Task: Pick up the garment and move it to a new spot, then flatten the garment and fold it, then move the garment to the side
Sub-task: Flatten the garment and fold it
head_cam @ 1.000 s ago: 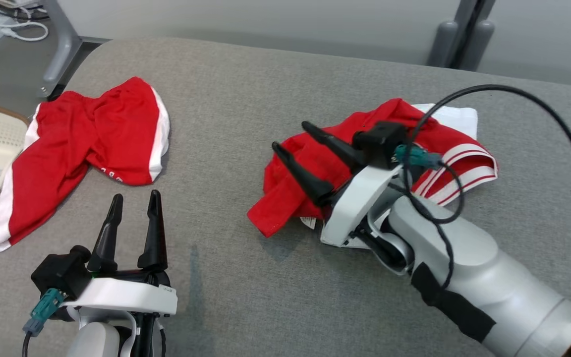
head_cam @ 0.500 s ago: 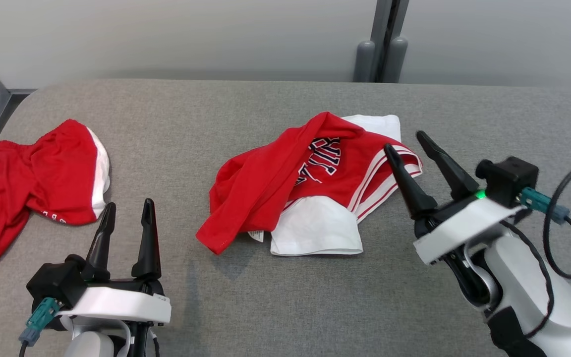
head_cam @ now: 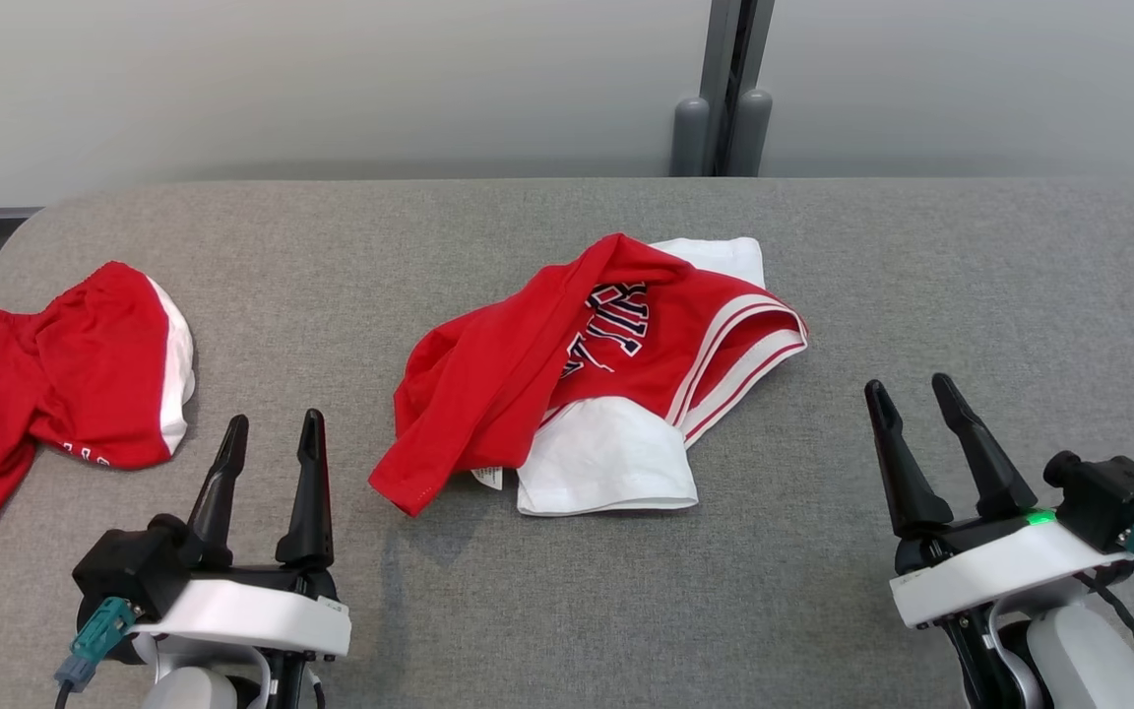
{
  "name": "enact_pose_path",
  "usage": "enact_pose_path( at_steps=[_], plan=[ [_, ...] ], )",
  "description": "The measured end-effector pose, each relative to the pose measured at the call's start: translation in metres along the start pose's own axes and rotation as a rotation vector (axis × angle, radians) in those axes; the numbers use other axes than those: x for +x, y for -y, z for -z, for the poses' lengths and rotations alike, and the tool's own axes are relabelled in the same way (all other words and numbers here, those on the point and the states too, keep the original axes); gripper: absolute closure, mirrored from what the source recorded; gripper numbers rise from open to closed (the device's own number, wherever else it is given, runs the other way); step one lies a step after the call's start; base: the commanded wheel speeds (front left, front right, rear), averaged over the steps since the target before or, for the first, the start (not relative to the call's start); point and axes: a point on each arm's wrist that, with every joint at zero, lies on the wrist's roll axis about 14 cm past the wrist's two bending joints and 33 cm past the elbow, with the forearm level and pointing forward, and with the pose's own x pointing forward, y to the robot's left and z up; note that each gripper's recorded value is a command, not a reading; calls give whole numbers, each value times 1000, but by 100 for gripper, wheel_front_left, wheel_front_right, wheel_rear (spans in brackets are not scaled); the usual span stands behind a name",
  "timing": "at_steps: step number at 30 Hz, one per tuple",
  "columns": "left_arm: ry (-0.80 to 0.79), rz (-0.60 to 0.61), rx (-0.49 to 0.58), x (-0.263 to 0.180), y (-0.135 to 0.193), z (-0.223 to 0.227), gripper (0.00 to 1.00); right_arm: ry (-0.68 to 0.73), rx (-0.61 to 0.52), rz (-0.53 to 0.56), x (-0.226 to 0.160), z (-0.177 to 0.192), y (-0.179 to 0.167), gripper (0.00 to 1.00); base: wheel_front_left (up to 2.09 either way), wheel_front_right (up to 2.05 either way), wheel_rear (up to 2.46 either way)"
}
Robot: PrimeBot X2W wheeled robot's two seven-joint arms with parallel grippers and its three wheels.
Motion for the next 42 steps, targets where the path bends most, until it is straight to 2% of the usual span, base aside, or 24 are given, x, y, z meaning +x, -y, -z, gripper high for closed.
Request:
enact_pose_path(
  at_steps=[6,14,20,21,22,23,30,31,32,33,34,35,36,42],
  plan=[
    [-18,25,16,-1,6,5,0,21,-21,5,0,-6,1,0,0,0,0],
    [-184,209,70,-12,51,39,0,25,-29,20,-4,-8,4,0,0,0,0],
    [-311,248,139,-14,54,64,0,31,-36,33,-9,-10,7,0,0,0,0],
    [-339,250,163,-16,53,70,0,33,-37,39,-10,-11,9,0,0,0,0],
    [-384,256,233,-18,49,80,0,34,-39,50,-11,-11,13,0,0,0,0],
    [-402,262,247,-18,49,84,0,33,-39,54,-12,-11,14,0,0,0,0],
    [-429,230,309,-10,42,93,2,26,-37,82,-16,-8,21,0,0,0,0],
    [-429,224,312,-9,41,93,20,24,-37,85,-16,-7,22,0,0,0,0],
    [-429,222,318,-7,40,93,51,23,-37,89,-17,-7,24,0,0,0,0],
    [-427,220,323,-5,39,93,69,22,-38,93,-17,-7,25,0,0,0,0],
    [-426,215,325,-3,37,92,84,21,-37,96,-17,-6,26,0,0,0,0],
    [-428,210,320,-3,36,93,93,21,-37,99,-17,-6,27,0,0,0,0],
    [-429,207,318,-3,35,93,100,20,-37,101,-17,-6,28,0,0,0,0],
    [-403,181,312,0,25,84,100,16,-34,88,-14,-3,22,0,0,0,0]
  ],
)
